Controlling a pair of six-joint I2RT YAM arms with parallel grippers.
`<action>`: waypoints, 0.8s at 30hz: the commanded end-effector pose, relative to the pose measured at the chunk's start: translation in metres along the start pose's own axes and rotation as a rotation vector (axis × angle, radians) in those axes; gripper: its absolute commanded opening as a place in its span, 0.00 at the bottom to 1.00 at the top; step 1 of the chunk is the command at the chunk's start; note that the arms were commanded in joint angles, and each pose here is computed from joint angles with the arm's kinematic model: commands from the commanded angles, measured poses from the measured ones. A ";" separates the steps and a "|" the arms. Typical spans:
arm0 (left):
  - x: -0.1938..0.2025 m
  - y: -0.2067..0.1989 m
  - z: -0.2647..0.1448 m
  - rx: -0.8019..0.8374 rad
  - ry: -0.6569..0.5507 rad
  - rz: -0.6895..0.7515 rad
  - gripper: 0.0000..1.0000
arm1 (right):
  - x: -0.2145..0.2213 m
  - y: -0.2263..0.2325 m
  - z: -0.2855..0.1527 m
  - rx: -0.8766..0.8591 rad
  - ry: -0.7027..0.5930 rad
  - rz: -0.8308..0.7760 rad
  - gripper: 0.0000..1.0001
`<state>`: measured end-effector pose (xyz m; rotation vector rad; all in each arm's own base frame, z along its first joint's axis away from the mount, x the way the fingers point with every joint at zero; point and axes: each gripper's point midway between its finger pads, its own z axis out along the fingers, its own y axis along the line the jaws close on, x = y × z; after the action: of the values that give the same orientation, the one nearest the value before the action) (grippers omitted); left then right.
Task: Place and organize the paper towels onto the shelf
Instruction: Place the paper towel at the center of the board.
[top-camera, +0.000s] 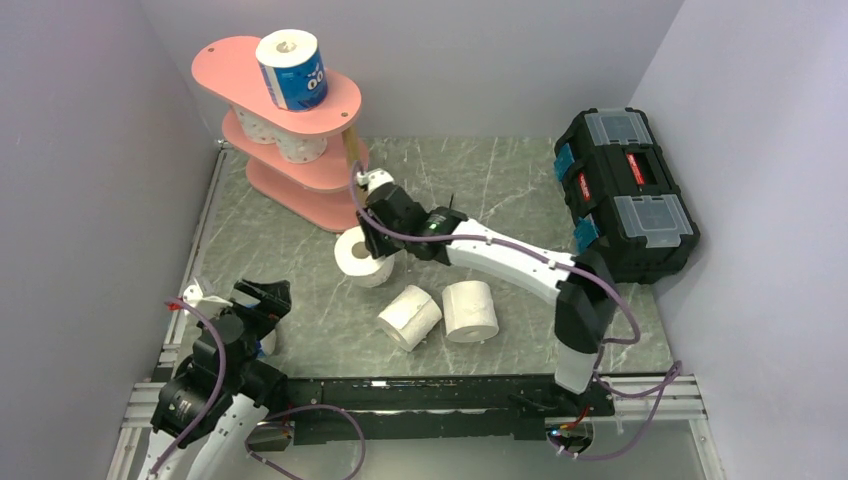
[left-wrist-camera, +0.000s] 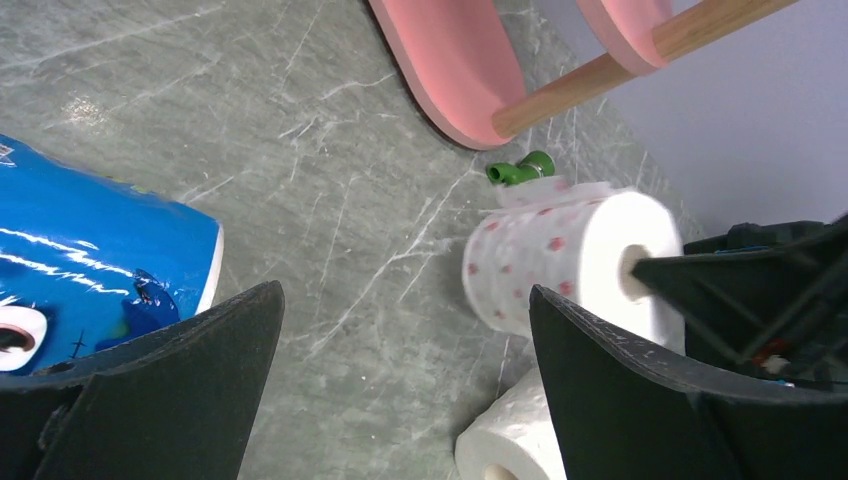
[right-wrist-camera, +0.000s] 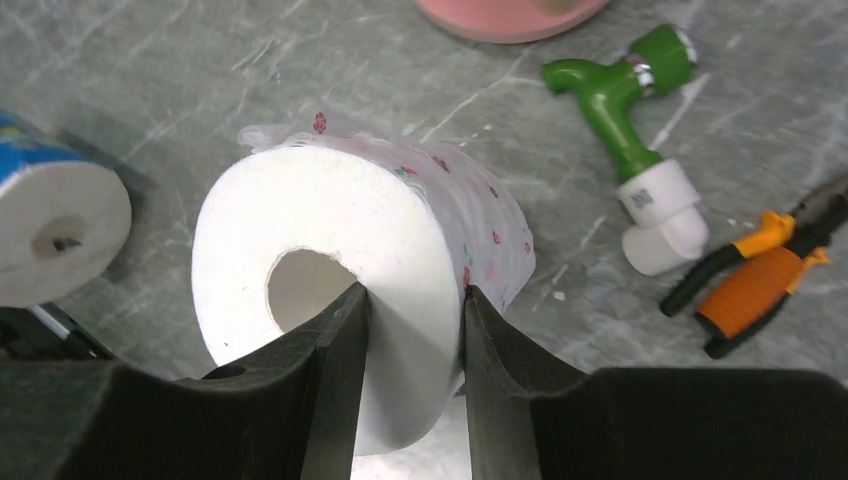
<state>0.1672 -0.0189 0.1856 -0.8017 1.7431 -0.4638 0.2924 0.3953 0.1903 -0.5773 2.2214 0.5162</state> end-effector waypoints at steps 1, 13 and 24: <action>-0.012 -0.003 -0.008 0.023 -0.039 -0.033 0.99 | -0.026 0.041 -0.002 -0.096 -0.078 -0.117 0.34; -0.002 -0.008 -0.006 0.038 0.008 -0.047 0.99 | 0.023 0.069 0.022 -0.193 0.061 -0.218 0.35; 0.010 -0.004 -0.001 0.005 0.048 -0.071 0.99 | 0.040 0.066 0.026 -0.203 0.109 -0.199 0.48</action>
<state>0.1647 -0.0230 0.1812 -0.8501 1.7561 -0.5056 0.2433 0.4453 0.1392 -0.9615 2.2346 0.5709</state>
